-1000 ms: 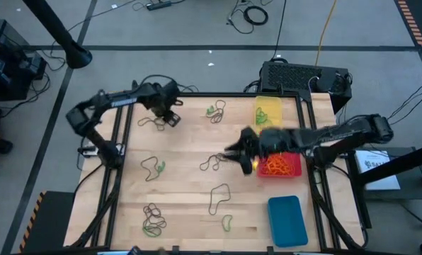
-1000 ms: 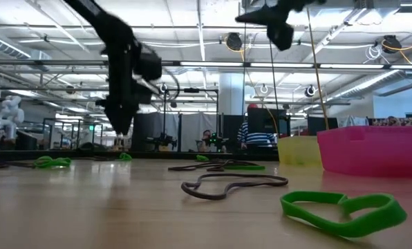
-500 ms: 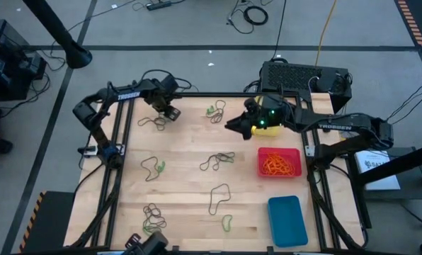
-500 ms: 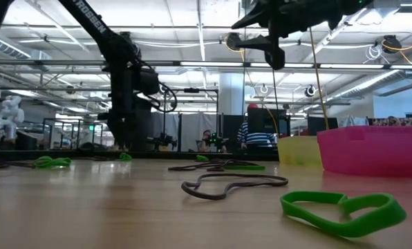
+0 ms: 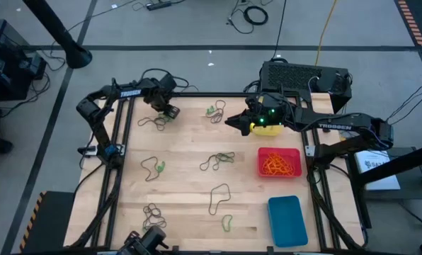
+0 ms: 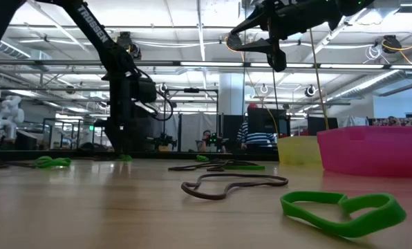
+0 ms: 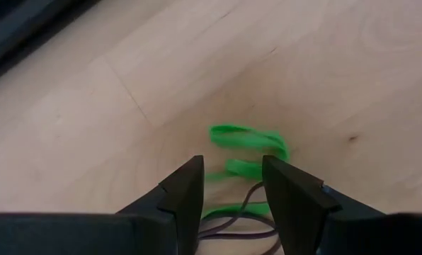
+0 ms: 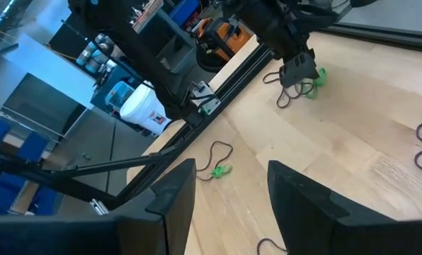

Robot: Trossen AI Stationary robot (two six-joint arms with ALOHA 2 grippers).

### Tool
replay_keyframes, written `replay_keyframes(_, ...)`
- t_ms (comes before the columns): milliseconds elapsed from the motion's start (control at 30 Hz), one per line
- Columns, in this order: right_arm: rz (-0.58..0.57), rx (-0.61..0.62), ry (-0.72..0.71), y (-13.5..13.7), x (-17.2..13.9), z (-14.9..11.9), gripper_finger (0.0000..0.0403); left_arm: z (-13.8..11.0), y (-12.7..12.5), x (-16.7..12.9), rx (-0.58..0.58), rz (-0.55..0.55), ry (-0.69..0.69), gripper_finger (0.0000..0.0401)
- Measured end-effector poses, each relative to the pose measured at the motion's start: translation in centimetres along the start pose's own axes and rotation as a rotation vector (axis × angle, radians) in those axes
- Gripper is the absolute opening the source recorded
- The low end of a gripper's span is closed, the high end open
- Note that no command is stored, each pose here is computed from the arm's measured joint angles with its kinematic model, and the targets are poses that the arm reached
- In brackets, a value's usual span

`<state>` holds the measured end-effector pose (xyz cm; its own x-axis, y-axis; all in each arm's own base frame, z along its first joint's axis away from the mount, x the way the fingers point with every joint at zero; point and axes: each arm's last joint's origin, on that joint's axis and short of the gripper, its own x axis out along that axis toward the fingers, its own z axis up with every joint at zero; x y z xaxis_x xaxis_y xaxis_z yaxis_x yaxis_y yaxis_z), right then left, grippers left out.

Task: Sort rubber bands into baskets
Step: Put the green rubber band into the yellow bin

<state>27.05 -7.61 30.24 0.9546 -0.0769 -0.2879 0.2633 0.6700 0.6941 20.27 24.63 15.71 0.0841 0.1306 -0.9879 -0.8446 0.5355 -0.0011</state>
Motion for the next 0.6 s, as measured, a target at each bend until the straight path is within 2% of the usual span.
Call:
replay_keyframes(467,-0.001,-0.040,0.003,-0.01,0.01,-0.04,0.0169,0.01,-0.09,0.73,-0.003,-0.046,0.025,0.0152)
replay_keyframes(600,-0.001,-0.056,0.004,-0.01,0.01,-0.04,0.0169,0.08,-0.10,0.73,-0.003,-0.047,0.017,0.0135)
